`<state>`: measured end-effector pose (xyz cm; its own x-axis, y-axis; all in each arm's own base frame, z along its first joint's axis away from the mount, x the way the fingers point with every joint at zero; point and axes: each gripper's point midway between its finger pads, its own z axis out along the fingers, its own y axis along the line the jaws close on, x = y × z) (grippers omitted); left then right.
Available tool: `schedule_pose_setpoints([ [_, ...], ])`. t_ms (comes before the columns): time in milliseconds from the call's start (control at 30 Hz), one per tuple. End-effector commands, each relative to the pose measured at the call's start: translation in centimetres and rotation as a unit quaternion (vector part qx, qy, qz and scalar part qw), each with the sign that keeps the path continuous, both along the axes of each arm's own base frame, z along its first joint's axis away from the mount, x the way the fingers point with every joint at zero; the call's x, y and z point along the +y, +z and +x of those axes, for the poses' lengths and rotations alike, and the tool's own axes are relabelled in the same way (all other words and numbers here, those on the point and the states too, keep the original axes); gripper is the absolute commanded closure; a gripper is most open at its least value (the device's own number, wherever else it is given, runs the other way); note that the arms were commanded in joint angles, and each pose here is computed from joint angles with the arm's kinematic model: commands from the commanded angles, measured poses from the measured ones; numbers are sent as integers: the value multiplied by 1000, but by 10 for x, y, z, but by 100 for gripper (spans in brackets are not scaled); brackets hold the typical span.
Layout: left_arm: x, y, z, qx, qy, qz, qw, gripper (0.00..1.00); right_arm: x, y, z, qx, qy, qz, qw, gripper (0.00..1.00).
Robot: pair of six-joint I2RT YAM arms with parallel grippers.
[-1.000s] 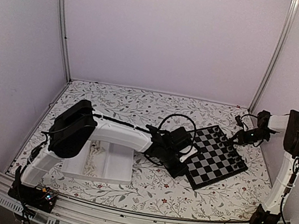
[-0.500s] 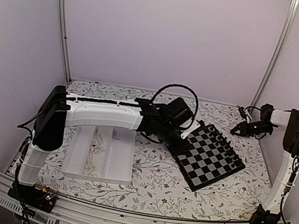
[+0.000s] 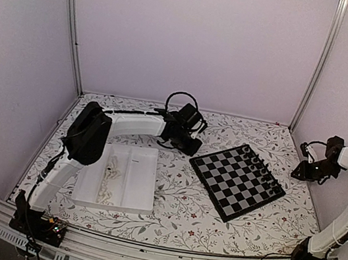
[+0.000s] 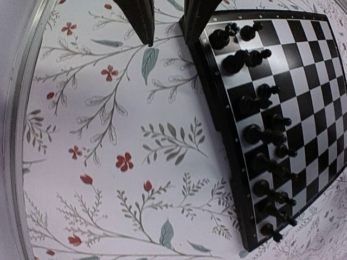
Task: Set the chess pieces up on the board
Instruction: Adjust the chessboard at the center of the board.
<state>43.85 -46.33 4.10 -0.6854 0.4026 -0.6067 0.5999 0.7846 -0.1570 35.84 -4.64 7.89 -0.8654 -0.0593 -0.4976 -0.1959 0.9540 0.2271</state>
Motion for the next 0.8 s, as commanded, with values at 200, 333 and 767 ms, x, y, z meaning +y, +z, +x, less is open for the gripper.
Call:
schedule_pose_setpoints([
  [200,-24,-21,-2,40,-45,-54,997,100,-12,-39,-40,56,-6,-52,997,82],
  [333,-30,-24,-17,43,-67,-47,996,100,-11,-54,-41,76,-7,-43,996,82],
  [767,-34,-13,-79,43,-116,-30,992,100,-8,-82,-40,117,-19,-13,993,82],
])
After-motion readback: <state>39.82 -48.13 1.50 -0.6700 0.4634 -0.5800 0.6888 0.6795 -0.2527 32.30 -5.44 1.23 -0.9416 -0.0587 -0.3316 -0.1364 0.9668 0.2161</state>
